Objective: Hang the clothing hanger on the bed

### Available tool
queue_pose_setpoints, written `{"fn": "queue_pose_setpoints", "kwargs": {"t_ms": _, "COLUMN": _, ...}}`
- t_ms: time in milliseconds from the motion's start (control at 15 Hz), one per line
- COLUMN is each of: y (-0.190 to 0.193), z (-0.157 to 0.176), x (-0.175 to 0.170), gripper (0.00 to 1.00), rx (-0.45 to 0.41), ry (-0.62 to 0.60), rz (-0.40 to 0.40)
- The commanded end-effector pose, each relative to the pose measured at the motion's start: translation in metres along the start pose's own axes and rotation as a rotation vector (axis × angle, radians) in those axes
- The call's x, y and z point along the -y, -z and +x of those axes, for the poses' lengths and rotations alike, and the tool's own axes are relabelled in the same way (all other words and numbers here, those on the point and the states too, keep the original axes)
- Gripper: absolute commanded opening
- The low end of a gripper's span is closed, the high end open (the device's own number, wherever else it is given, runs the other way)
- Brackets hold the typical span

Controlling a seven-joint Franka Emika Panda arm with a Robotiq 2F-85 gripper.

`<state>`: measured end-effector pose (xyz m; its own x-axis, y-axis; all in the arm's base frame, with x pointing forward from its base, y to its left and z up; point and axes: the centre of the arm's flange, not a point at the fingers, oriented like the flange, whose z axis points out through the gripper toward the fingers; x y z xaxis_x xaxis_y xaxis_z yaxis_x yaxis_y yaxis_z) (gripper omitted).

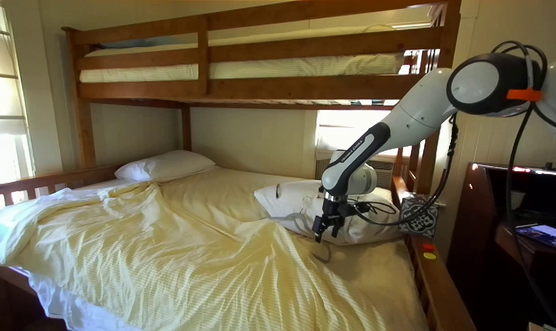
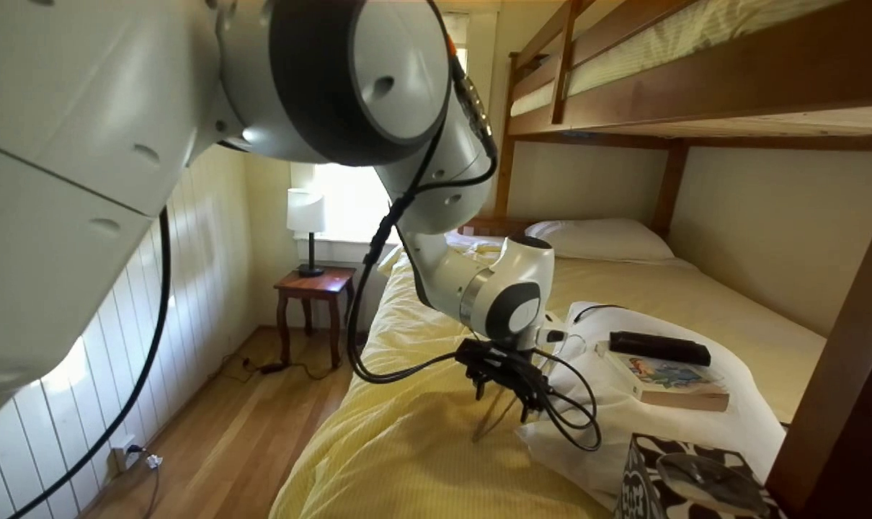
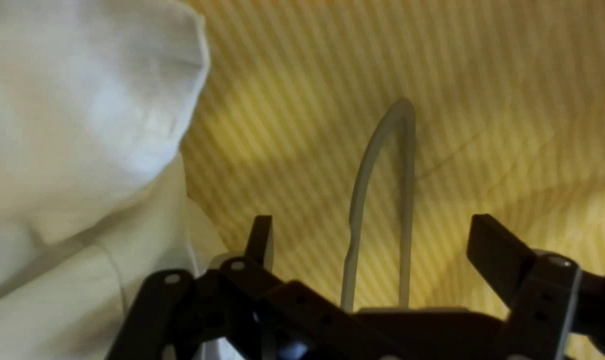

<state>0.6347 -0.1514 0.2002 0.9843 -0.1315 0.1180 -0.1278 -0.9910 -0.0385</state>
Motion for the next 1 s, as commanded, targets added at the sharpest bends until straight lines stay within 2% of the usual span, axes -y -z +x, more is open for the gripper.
{"fn": "queue_pose_setpoints", "kwargs": {"t_ms": 0, "y": -0.019, "z": 0.015, "x": 0.005, "gripper": 1.0, "rx": 0.01, "ry": 0.017, "rz": 0.018}}
{"fn": "queue_pose_setpoints", "kwargs": {"t_ms": 400, "y": -0.033, "z": 0.019, "x": 0.004, "gripper": 1.0, "rx": 0.019, "ry": 0.014, "rz": 0.022}}
{"fn": "queue_pose_setpoints", "kwargs": {"t_ms": 933, "y": -0.025, "z": 0.021, "x": 0.028, "gripper": 1.0, "rx": -0.003, "ry": 0.12, "rz": 0.116}}
